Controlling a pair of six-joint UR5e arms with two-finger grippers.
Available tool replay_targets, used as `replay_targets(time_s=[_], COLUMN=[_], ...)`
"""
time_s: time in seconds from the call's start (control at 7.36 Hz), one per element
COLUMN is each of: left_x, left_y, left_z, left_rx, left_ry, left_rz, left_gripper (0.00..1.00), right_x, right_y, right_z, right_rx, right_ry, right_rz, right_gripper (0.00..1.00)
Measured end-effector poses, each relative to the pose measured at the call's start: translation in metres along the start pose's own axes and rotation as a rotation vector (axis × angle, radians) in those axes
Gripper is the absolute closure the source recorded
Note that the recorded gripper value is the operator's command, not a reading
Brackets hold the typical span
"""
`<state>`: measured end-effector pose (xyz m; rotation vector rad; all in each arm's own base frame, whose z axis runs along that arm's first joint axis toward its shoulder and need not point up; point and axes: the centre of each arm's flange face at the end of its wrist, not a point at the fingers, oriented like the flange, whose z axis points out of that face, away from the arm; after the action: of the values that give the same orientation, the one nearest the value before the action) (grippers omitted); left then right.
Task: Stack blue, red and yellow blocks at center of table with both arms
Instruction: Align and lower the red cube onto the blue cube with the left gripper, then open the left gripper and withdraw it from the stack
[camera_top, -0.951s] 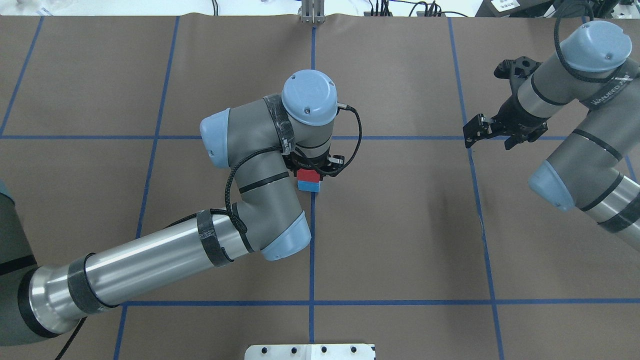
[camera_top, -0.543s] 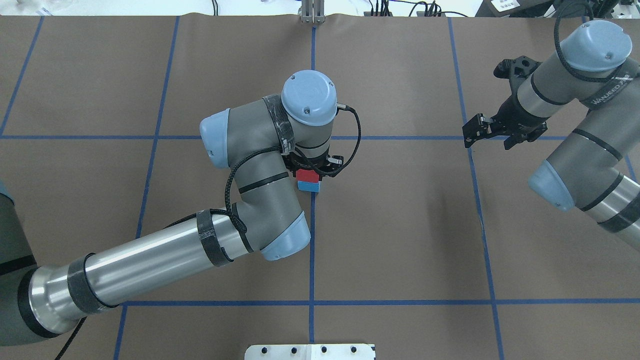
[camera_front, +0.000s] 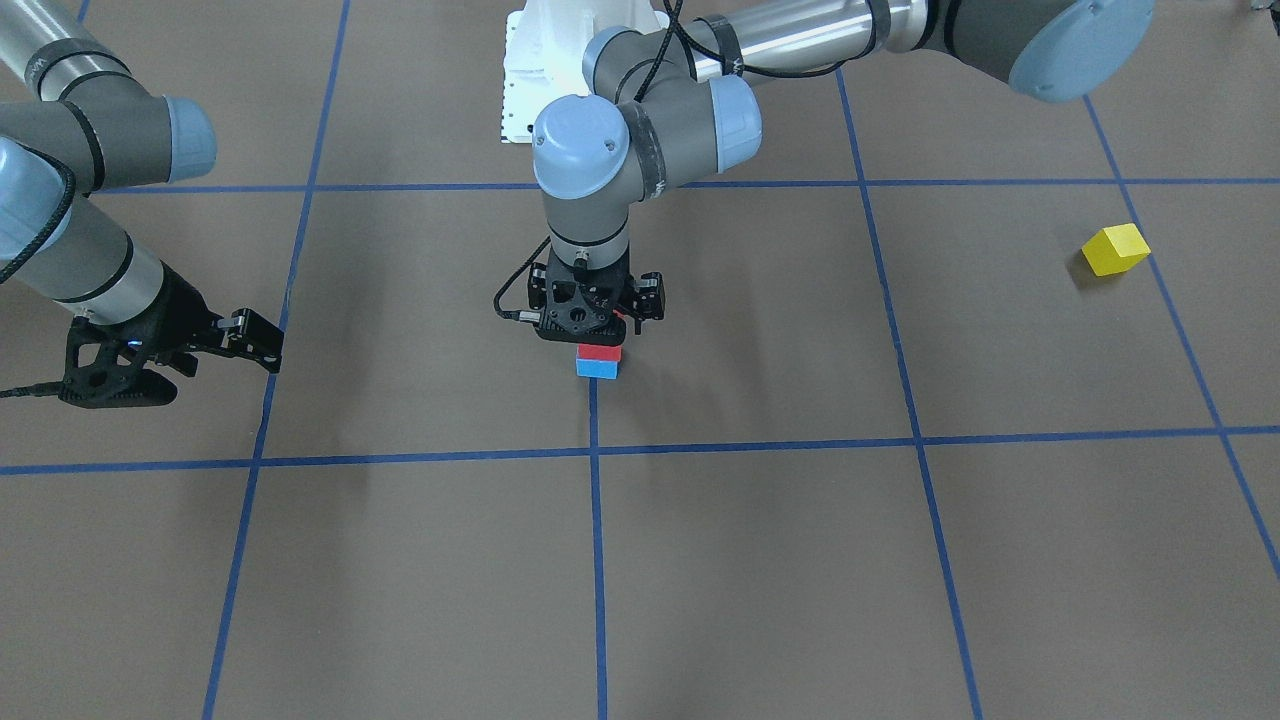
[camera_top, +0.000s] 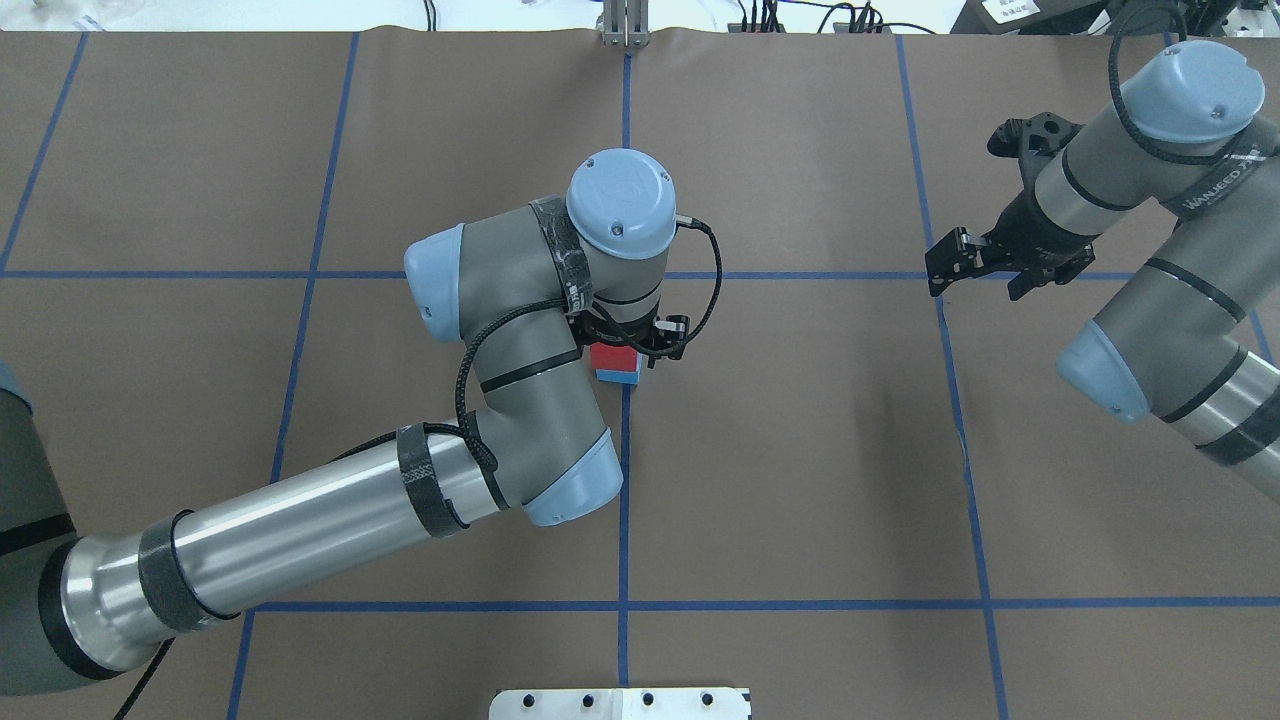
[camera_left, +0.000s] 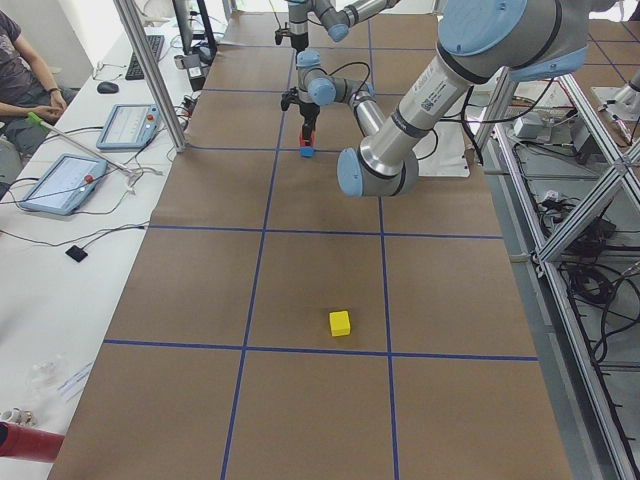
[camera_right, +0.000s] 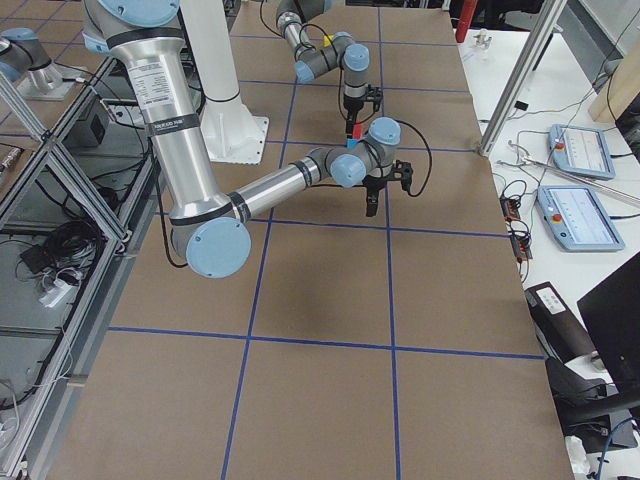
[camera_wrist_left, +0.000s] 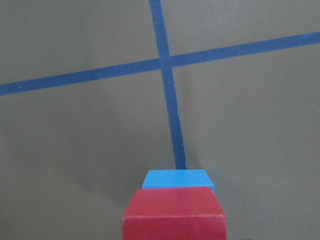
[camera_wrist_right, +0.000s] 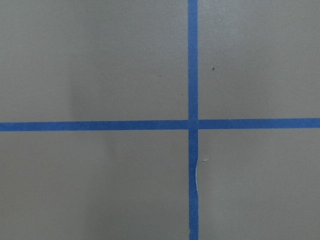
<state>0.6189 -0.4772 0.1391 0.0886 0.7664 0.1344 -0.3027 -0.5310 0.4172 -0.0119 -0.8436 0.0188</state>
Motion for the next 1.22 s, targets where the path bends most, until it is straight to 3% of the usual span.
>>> replay_targets(time_s=[0.27,0.68,0.95,1.22], left_x=[0.005,-0.012,-0.094,-0.228], left_y=[0.003,0.007,0.028,0.069], left_z=[-0.02,-0.083,-0.092,-0.08], left_rx=[0.018,0.045,0.034,0.029], left_ry=[0.028,0.049,0.052,0.0], left_rz=[0.006,-0.006,-0.008,0.051], left_gripper=[0.01,0.01,0.01,0.01], right_x=[0.0,0.001,0.001,0.003], right_y=[0.0,-0.001,-0.001,-0.001], right_z=[0.0,0.001,-0.001,-0.005], right_rx=[0.0,0.002,0.006,0.011], right_ry=[0.002,0.004,0.003,0.001], right_rz=[0.0,0.0,0.0,0.002], right_gripper=[0.0,0.0,0.0,0.0])
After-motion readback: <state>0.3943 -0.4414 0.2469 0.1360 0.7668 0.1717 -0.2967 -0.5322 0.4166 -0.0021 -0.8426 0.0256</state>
